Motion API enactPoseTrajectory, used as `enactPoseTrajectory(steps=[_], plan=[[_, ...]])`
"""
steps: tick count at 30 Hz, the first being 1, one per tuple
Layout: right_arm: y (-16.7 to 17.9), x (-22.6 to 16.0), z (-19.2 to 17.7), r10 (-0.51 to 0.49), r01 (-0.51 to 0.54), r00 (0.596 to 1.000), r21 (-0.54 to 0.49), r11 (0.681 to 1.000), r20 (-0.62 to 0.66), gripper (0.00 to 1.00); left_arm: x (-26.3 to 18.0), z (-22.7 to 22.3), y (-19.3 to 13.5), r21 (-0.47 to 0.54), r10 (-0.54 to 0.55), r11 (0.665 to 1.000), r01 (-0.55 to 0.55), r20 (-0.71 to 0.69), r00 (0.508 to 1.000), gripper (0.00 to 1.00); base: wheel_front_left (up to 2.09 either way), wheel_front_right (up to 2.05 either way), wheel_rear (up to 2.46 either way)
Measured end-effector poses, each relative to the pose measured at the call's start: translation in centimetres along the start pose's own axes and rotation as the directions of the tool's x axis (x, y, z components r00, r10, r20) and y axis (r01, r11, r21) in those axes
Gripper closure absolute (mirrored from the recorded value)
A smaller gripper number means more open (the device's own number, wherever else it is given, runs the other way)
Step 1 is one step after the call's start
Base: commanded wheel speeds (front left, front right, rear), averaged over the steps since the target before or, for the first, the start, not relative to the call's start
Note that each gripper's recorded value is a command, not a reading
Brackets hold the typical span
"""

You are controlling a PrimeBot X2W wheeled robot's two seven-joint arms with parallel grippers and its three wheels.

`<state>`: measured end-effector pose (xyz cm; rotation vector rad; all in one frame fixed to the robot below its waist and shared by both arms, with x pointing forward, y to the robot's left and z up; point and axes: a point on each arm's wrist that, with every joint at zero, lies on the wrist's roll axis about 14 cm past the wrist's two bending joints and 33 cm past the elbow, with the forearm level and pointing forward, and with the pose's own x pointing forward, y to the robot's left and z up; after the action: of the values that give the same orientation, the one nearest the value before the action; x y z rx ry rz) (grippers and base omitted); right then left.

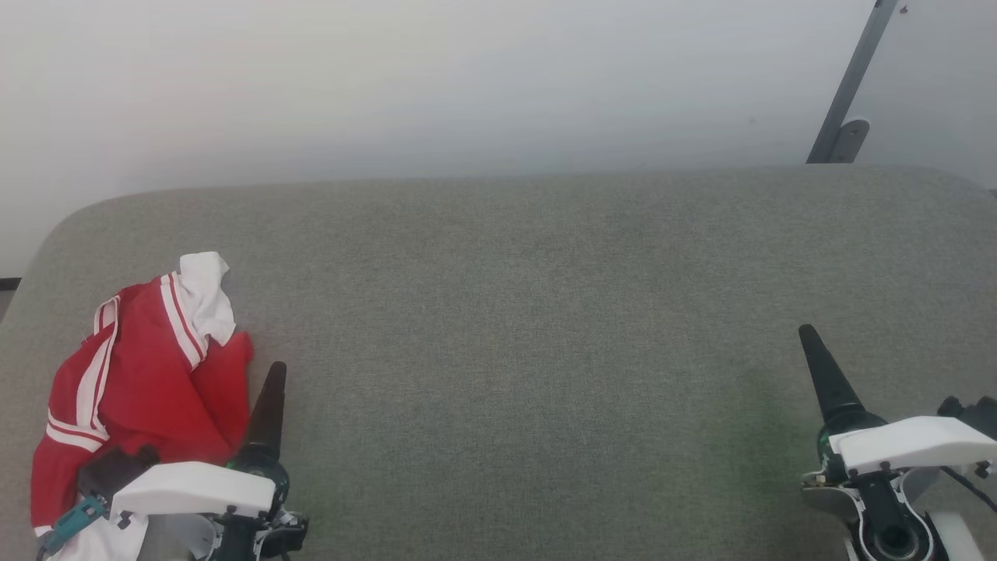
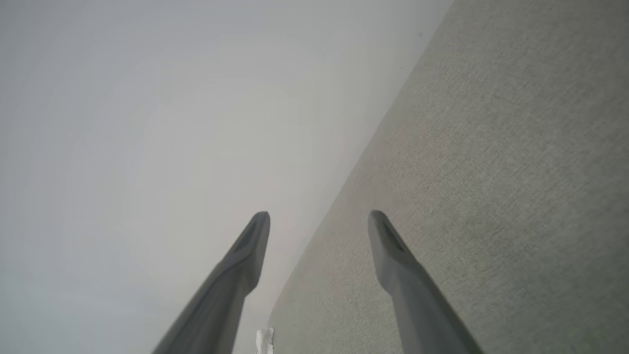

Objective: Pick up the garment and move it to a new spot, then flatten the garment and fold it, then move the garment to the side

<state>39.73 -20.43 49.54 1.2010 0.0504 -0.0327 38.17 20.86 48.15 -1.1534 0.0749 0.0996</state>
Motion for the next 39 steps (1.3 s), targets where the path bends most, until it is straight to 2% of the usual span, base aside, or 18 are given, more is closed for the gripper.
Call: enactPoseTrajectory(steps=[6,15,21,27,39], plan=[[0.5,0.3,0.0,0.016,-0.017,1.0,-0.177,0.984,-0.009,0.0,0.0,0.2,-0.2,0.154,0.004,0.988,-0.005,0.006,1.0,0.0,0.0,0.0,0.0],[0.7,0.5,0.3,0.025,-0.028,1.0,-0.413,0.911,-0.011,0.0,0.1,0.6,-0.6,0.342,-0.002,0.94,-0.006,0.023,1.0,0.0,0.0,0.0,0.0],[0.8,0.7,0.5,0.03,-0.032,0.999,-0.514,0.857,-0.011,0.0,0.0,0.8,-0.7,0.431,-0.009,0.902,-0.006,0.033,0.999,0.0,0.0,0.0,0.0],[1.4,1.0,0.8,0.051,-0.045,0.999,-0.598,0.8,-0.006,0.0,0.0,1.2,-0.8,0.53,-0.014,0.848,-0.012,0.046,0.999,0.0,0.0,0.0,0.0],[2.1,1.2,1.4,0.085,-0.059,0.996,-0.728,0.683,-0.001,0.0,0.1,1.3,-1.4,0.662,-0.043,0.749,-0.006,0.057,0.997,0.0,0.0,0.0,0.0]])
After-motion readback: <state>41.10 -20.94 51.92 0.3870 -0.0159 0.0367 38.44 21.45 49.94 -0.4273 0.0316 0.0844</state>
